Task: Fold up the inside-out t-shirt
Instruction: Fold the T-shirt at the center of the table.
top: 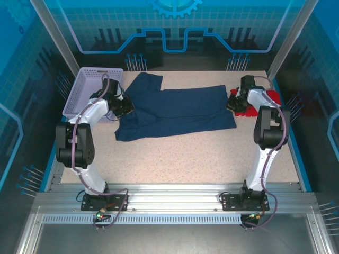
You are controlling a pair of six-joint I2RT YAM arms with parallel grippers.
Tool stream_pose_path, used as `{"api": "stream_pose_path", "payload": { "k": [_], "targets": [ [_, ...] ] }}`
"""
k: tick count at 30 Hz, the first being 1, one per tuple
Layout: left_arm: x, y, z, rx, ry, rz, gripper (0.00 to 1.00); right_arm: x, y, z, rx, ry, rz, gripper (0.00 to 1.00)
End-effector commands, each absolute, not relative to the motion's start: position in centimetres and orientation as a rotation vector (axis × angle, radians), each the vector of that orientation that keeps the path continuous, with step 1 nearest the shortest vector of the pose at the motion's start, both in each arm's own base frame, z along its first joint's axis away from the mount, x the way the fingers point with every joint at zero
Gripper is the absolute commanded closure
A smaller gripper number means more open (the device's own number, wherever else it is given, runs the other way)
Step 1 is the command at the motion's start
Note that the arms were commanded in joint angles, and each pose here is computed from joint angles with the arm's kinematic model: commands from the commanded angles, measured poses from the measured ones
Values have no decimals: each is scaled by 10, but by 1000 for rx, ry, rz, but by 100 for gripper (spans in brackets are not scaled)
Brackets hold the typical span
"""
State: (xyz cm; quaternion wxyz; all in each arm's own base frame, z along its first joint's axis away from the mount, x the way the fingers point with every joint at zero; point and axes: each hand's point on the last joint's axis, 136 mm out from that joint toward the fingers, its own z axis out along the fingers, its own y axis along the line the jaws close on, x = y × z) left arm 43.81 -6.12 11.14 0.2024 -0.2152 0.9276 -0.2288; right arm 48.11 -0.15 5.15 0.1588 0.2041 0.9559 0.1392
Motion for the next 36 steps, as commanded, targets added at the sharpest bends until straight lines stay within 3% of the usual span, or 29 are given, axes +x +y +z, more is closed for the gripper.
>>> {"api": "stream_pose_path", "payload": {
  "k": [1, 8, 14, 21, 30, 34, 36],
  "targets": [
    [449, -56, 113, -581, 2574, -635, 100, 488, 0, 50, 559, 2757, 362, 81],
    [459, -56, 106, -585, 2583, -639, 100, 486, -10, 79, 514, 2717, 277, 69],
    [465, -53, 110, -588, 2563, -636, 100, 468, 27, 83, 403, 2700, 381, 65],
    [474, -48, 118, -596, 2541, -645, 100, 447, 34, 38, 421, 2826, 334, 68],
    [489, -36, 102, -631, 2549, -618, 100, 434, 8, 29, 464, 2841, 222, 72],
    [501, -34, 89, -639, 2559, -605, 93, 437, 10, 30, 462, 2838, 231, 72],
    [507, -31, 89, -633, 2569, -573, 81, 438, 9, 34, 454, 2833, 229, 72]
  ]
}}
